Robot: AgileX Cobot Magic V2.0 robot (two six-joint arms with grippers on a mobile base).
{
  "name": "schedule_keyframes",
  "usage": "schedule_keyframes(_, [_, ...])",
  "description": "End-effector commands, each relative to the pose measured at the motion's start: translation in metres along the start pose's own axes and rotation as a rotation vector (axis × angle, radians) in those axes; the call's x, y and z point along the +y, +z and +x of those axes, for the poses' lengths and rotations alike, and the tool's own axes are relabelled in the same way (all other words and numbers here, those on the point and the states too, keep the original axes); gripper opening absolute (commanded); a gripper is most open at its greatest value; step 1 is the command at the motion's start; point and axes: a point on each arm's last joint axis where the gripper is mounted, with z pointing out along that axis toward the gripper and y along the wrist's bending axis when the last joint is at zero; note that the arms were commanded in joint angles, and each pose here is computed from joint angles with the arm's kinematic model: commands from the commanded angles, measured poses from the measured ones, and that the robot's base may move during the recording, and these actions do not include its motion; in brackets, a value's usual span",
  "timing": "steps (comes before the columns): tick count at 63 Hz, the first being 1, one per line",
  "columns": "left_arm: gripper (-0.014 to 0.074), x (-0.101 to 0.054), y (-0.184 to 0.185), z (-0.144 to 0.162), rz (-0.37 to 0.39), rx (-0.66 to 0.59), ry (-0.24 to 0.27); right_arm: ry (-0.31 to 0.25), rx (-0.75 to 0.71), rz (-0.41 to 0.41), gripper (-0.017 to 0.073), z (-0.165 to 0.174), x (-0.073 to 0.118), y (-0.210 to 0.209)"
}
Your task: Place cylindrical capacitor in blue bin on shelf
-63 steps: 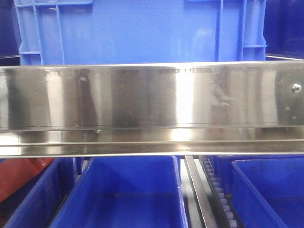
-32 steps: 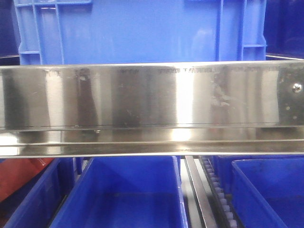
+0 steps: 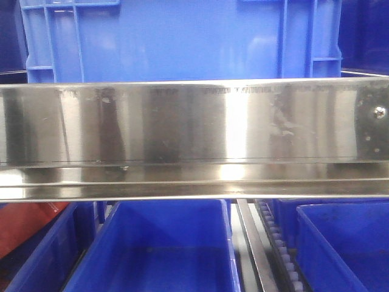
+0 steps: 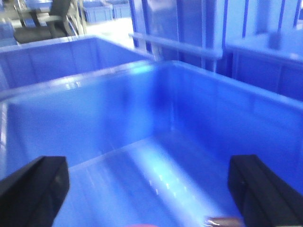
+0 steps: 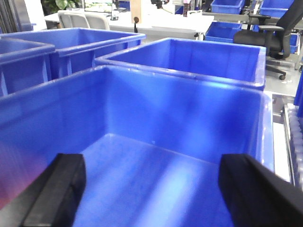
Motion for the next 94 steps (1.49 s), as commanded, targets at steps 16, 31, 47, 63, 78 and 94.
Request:
schedule_keyframes(16, [-0.011,0.024,-0.053,-0.04,-0.085,-0.157,-0.013,0.0,-0.158,0.0,-0.0079,-0.038,0.001,-0.044])
schedule_keyframes(31, [-0.0111,0.042,-0.091,-0.027,-0.166,-0.165,-0.071,0.0,-0.141,0.015,-0.0165,-0.03,-0.004,-0.069])
schedule_keyframes(47, [-0.0111,0.025,-0.16,0.033,-0.166,-0.137,-0.075,0.001,-0.111,0.017,-0.0165,0.016,-0.005,-0.125])
schedule_keyframes(63, [-0.0111,0.008,-0.227,0.094,-0.168,-0.205,-0.067,0.0,-0.12,0.009,-0.0165,0.065,-0.005,-0.183])
schedule_keyframes(78, [-0.0111,0.0,-0.26,0.121,-0.169,-0.308,-0.056,-0.008,-0.054,-0.04,-0.0165,0.086,0.0,-0.22])
schedule_keyframes(94, [-0.0111,-0.003,-0.277,0.12,-0.172,-0.395,-0.046,-0.012,-0.08,-0.05,-0.0165,0.086,0.001,-0.232])
